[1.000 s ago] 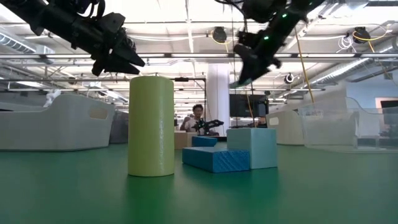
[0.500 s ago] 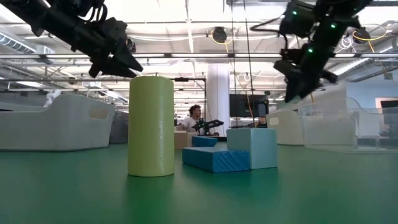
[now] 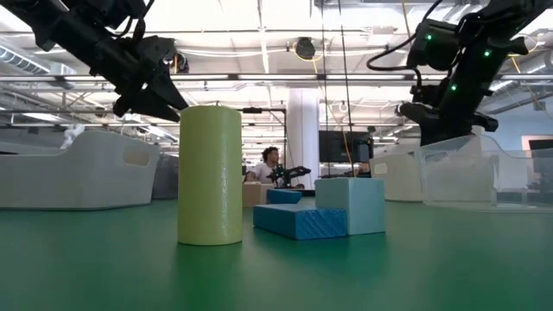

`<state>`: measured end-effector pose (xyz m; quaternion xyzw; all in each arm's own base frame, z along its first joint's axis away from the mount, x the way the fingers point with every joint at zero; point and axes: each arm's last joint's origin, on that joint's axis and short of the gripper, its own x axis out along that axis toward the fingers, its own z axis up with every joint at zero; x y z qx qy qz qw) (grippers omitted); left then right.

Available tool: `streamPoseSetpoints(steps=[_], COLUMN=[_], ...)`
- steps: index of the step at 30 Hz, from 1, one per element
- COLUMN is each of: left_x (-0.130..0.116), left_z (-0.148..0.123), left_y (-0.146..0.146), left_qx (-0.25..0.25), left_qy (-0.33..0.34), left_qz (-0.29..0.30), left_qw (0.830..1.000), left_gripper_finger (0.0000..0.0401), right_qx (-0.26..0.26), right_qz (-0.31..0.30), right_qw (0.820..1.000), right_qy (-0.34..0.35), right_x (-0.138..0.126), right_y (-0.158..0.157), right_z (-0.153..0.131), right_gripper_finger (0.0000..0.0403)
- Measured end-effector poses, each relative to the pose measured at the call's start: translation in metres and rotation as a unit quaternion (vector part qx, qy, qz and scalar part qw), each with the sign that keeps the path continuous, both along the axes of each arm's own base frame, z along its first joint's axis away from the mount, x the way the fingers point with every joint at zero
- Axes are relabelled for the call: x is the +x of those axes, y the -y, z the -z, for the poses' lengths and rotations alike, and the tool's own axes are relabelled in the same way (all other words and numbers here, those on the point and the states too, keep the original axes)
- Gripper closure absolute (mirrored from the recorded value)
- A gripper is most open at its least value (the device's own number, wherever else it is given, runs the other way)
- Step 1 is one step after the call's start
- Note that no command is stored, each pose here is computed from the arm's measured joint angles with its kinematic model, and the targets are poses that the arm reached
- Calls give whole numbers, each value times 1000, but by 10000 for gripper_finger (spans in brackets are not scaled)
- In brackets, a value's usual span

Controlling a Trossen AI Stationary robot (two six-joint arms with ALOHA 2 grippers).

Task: Sort & place blocks by color
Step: Put the white rectangular block into the white bin, then put the yellow cylindrical block into the black transparent bin

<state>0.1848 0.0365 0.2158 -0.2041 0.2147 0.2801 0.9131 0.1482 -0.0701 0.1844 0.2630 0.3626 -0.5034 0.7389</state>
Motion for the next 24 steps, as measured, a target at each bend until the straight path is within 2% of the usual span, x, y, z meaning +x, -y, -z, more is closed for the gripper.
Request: streamPoseSetpoints(steps=[11, 15, 19, 24], left_x=[3, 7, 11, 9], left_z=[-1, -6, -12, -11], left_y=[14, 25, 40, 65], left_qx=[-6, -21, -50, -107], left_qy=[8, 38, 76, 76], left_qz=[36, 108, 187, 231], left_qw=[999, 993, 978, 964], left_gripper_finger=[215, 215, 215, 215], right_qx=[-15, -32, -57, -81], right_qz=[-18, -35, -49, -59], right_qw=[1000, 998, 995, 990], right_qy=[10, 30, 63, 96], right_x=[3, 5, 8, 10], right_y=[2, 2, 3, 4], right_z=[-2, -7, -15, -23], right_gripper_finger=[170, 146, 139, 138])
